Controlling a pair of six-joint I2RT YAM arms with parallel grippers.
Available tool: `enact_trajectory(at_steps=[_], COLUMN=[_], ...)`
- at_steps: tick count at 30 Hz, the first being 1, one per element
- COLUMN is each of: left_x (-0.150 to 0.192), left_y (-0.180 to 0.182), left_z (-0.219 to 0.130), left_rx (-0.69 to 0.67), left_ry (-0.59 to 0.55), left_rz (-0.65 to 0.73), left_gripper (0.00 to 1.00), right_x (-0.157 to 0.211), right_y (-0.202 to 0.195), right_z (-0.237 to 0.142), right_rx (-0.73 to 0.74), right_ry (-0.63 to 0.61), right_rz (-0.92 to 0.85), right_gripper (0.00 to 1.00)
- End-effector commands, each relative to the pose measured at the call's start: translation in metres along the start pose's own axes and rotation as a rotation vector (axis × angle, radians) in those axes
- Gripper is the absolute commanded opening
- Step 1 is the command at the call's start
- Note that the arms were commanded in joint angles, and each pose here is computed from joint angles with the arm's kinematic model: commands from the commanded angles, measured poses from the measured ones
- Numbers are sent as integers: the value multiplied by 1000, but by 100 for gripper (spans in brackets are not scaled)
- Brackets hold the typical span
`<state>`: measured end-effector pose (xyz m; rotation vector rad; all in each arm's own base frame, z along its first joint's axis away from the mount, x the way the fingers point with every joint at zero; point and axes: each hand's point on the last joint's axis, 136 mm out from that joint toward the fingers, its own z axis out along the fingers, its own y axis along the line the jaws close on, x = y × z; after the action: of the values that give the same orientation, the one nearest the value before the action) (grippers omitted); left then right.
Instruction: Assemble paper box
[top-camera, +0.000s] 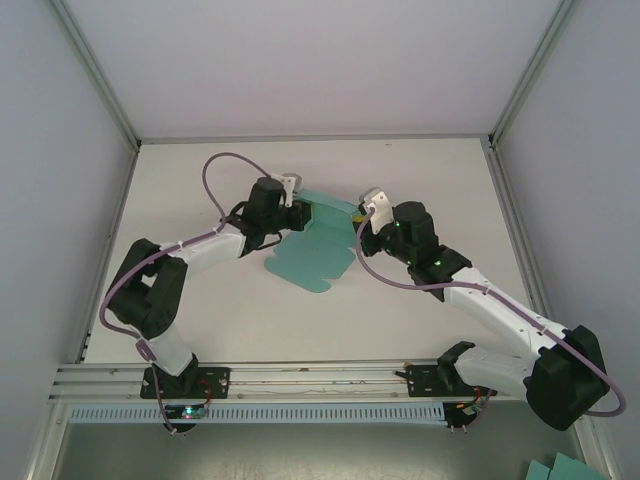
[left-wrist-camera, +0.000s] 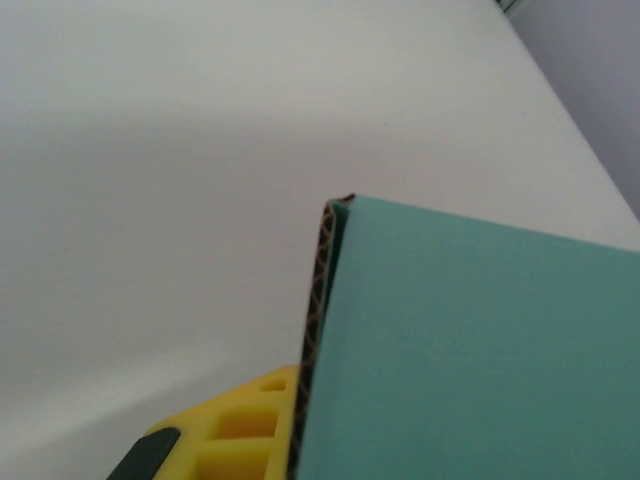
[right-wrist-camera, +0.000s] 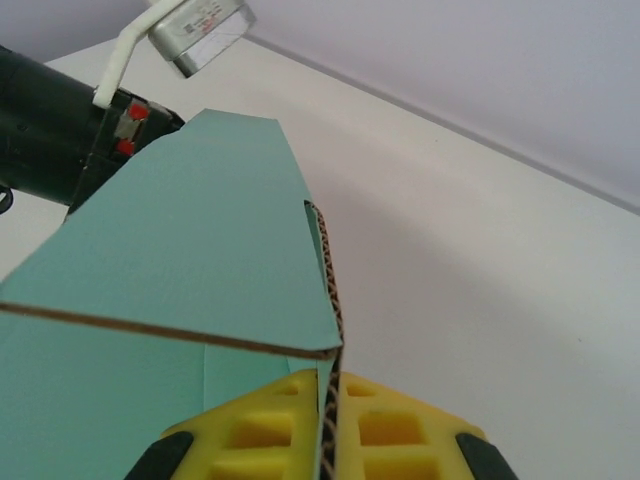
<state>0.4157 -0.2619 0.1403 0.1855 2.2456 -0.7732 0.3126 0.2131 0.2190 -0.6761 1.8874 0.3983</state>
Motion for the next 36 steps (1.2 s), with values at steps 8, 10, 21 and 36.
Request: enact_trajectory(at_steps=[8,10,21,36], left_x=[23,23,12,8], left_y=[129,131,52,28], left_z=[-24,-27,-10,-31], left_rx=[-725,-744,-224,-95], left_ry=[102,109,56,-36], left_rz=[-239,-220,0,72], left_gripper=[0,0,7,0], right_x=[-14,-14,-20,-62], right_y=[7,7,-2,-26], right_z=[3,5,0,-29], right_rx=[44,42,80,178], right_ry=[-27,-26,-41,-137], right_rz=[-51,-54,-45,-10], right_gripper=[0,0,17,83])
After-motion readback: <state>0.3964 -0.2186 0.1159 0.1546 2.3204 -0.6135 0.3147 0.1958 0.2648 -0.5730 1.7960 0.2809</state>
